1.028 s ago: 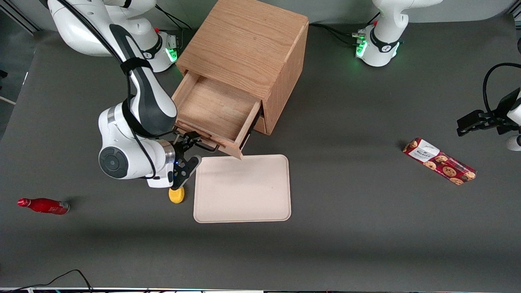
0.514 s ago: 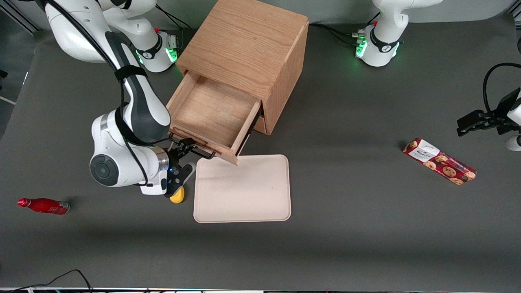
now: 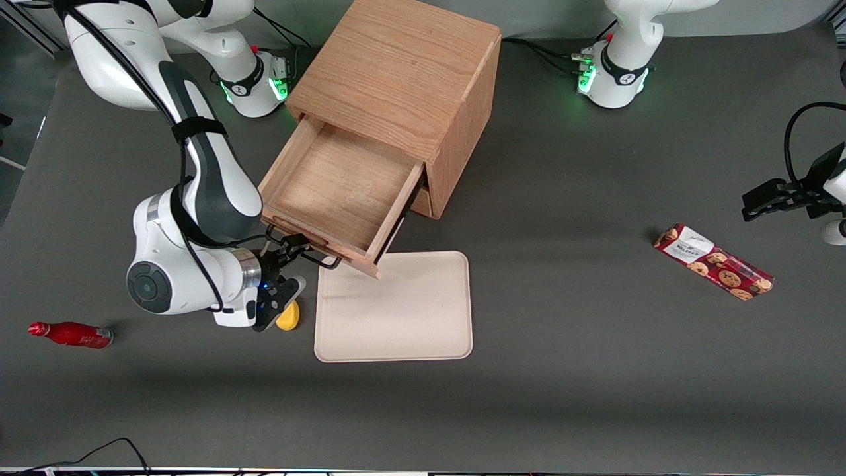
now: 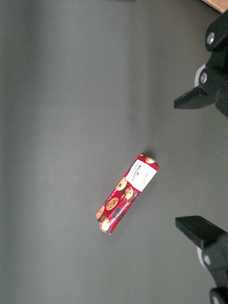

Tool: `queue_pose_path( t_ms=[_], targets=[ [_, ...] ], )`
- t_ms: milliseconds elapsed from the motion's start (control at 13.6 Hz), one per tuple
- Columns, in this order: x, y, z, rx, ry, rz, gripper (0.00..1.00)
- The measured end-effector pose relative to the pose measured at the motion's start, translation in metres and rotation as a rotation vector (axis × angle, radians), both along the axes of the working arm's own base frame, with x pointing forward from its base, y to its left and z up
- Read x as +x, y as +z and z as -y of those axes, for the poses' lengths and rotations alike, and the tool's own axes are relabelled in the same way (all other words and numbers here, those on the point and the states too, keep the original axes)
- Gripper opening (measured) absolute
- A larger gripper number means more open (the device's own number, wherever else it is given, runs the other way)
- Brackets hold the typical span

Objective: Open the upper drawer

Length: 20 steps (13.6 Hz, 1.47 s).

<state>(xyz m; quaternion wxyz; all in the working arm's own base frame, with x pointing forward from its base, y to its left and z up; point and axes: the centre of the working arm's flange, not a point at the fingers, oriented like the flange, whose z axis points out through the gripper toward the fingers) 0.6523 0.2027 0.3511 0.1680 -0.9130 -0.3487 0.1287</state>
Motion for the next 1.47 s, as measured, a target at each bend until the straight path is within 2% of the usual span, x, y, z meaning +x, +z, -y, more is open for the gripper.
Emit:
queue_pose_path(
  t_ms=[441, 881, 1102, 1322, 1469],
  targets=[
    [0.004, -0.001, 0.008, 0.012, -0.007, 0.001, 1.0],
    [0.008, 0.006, 0.013, -0.006, 0.009, 0.026, 1.0],
    [0.013, 0.038, 0.011, -0.005, 0.027, 0.065, 1.0],
    [0.008, 0.08, 0.008, 0.003, 0.05, 0.075, 1.0],
    [0.003, 0.099, 0.003, 0.01, 0.061, 0.1, 1.0]
  ],
)
